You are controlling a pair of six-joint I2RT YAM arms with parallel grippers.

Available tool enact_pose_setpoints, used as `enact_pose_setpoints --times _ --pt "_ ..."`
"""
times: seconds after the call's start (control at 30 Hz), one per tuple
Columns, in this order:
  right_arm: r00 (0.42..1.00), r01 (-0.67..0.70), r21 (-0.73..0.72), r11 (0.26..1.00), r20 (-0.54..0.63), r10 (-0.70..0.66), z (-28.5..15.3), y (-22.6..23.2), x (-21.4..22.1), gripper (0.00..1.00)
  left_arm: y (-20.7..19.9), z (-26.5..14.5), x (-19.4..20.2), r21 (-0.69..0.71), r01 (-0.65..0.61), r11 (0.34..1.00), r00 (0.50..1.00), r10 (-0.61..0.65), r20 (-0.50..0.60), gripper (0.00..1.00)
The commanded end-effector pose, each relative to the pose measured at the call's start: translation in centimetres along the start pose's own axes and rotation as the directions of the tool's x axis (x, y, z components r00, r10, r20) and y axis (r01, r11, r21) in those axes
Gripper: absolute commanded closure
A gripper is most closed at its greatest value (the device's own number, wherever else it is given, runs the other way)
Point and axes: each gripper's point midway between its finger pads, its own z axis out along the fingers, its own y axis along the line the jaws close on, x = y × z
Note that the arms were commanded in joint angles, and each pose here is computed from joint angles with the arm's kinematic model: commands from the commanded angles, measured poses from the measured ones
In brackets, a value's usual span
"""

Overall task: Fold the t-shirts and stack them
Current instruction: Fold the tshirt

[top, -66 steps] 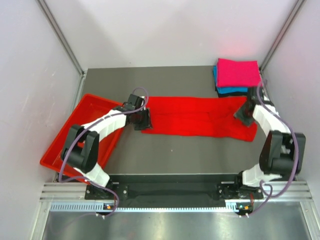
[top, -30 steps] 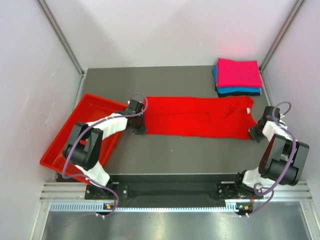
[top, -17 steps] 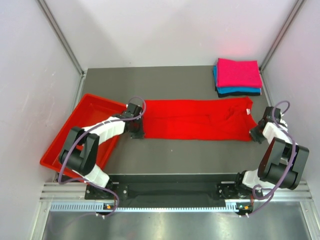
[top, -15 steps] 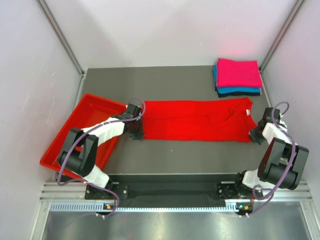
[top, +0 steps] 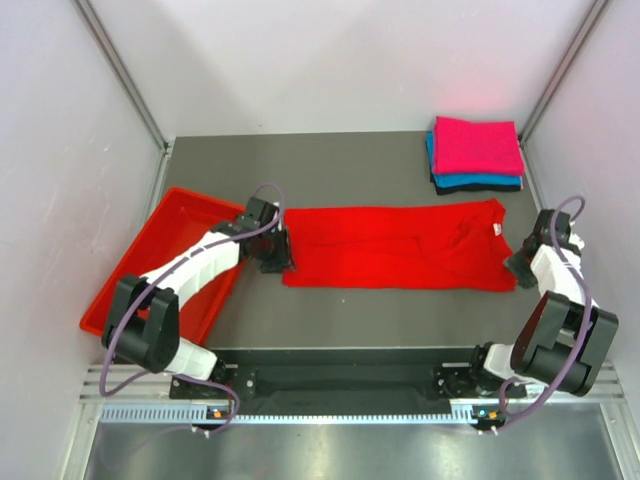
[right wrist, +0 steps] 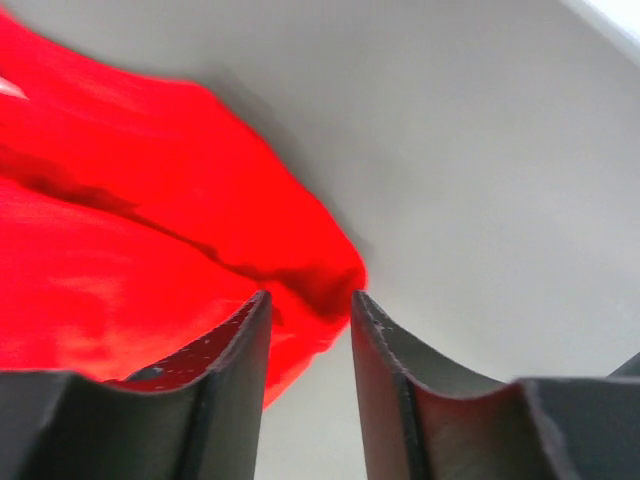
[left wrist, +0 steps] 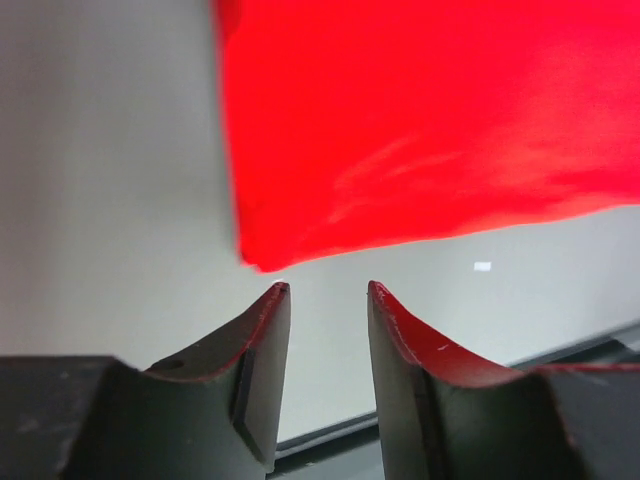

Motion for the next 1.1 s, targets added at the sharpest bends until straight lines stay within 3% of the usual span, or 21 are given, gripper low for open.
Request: enact_pose_setpoints --times 0.0,0.17,0.4,0.6,0.8,1.07 --pt "0.992 0.06 -0.084 0.995 0.118 -0.05 -3.9 2.1 -4.3 0.6 -3.6 -3.3 -3.5 0.108 -0.071 0.992 0.994 0.062 0.085 0.57" --pt "0.983 0.119 -0.193 0.974 0.162 -0.088 -7.0 6.6 -4.8 0.6 -5.3 -5.0 -5.8 0.156 -0.134 0.979 0.982 0.111 0.15 0.57" --pt "0.976 0.201 -0.279 0.939 0.141 -0.167 -9.3 15.6 -1.5 0.61 -5.3 -5.2 -5.5 0.185 -0.167 0.969 0.979 0.14 0.151 0.58" --pt "0.946 0.311 -0.222 0.924 0.169 -0.278 -6.7 21.3 1.0 0.62 -4.5 -4.7 -4.7 0.183 -0.177 0.967 0.977 0.151 0.15 0.58" --pt "0.923 0.356 -0.064 0.932 0.177 -0.341 -3.4 21.9 1.5 0.64 -4.4 -4.4 -4.5 0.189 -0.185 0.964 0.977 0.159 0.144 0.58" --pt "0.917 0.353 0.027 0.935 0.187 -0.352 -1.9 20.9 1.6 0.66 -4.4 -4.5 -4.5 0.193 -0.187 0.963 0.976 0.159 0.151 0.58"
